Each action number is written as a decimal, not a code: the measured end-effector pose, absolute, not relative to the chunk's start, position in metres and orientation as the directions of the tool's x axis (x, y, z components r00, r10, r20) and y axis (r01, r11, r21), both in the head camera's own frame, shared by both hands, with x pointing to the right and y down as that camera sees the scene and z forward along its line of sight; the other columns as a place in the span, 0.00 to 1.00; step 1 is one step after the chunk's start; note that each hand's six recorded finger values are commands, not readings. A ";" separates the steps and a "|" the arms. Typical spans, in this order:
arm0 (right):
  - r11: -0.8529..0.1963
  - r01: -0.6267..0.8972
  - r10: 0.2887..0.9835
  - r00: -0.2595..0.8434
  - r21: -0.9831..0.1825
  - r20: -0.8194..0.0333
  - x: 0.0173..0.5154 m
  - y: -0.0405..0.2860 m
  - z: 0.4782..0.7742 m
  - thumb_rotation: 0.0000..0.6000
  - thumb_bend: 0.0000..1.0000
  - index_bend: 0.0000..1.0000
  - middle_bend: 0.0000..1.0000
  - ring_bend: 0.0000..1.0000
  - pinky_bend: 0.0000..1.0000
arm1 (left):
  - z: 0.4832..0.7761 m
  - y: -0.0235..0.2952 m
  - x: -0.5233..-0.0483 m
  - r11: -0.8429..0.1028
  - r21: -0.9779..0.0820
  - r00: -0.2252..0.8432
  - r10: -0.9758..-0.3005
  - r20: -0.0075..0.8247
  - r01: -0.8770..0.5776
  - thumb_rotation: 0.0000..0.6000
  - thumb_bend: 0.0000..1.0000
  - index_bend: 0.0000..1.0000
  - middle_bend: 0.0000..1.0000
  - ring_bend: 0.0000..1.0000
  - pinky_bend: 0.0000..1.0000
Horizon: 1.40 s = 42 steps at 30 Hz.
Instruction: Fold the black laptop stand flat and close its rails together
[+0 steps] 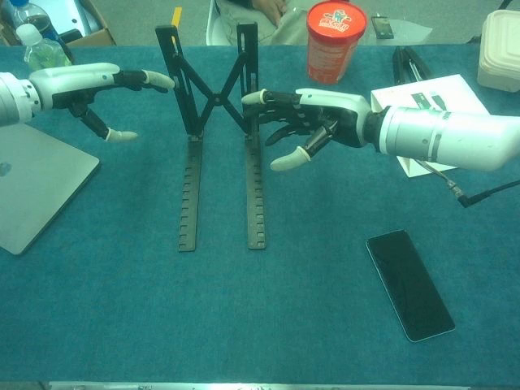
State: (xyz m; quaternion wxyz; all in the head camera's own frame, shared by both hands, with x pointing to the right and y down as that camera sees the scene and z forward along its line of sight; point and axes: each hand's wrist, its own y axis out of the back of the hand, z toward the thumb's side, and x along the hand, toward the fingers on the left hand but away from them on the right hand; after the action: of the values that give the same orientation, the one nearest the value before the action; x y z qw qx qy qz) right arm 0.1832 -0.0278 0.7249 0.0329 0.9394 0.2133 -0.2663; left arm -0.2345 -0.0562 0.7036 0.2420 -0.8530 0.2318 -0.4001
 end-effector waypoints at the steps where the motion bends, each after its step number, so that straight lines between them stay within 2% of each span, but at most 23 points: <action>1: -0.906 0.419 0.385 0.766 -0.054 -0.515 0.183 -0.029 0.726 1.00 0.09 0.00 0.09 0.01 0.18 | 0.703 -0.056 -0.235 -0.775 -0.598 0.572 -0.589 0.571 -0.202 1.00 0.32 0.06 0.09 0.00 0.00; 19: -0.889 0.449 0.418 0.724 -0.086 -0.549 0.182 -0.047 0.746 1.00 0.09 0.00 0.09 0.01 0.19 | 0.702 -0.055 -0.234 -0.776 -0.599 0.572 -0.587 0.573 -0.197 1.00 0.32 0.06 0.09 0.00 0.00; 42: -0.870 0.459 0.471 0.674 -0.177 -0.569 0.188 -0.063 0.751 1.00 0.09 0.00 0.09 0.01 0.18 | 0.703 -0.055 -0.235 -0.776 -0.601 0.570 -0.587 0.574 -0.194 1.00 0.32 0.06 0.09 0.00 0.00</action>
State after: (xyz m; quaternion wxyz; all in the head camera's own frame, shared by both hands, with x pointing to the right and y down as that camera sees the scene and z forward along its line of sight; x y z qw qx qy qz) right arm 0.1876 -0.0628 0.7514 -0.0095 0.9148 0.2544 -0.3136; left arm -0.2351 -0.0551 0.7029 0.2441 -0.8517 0.2293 -0.4030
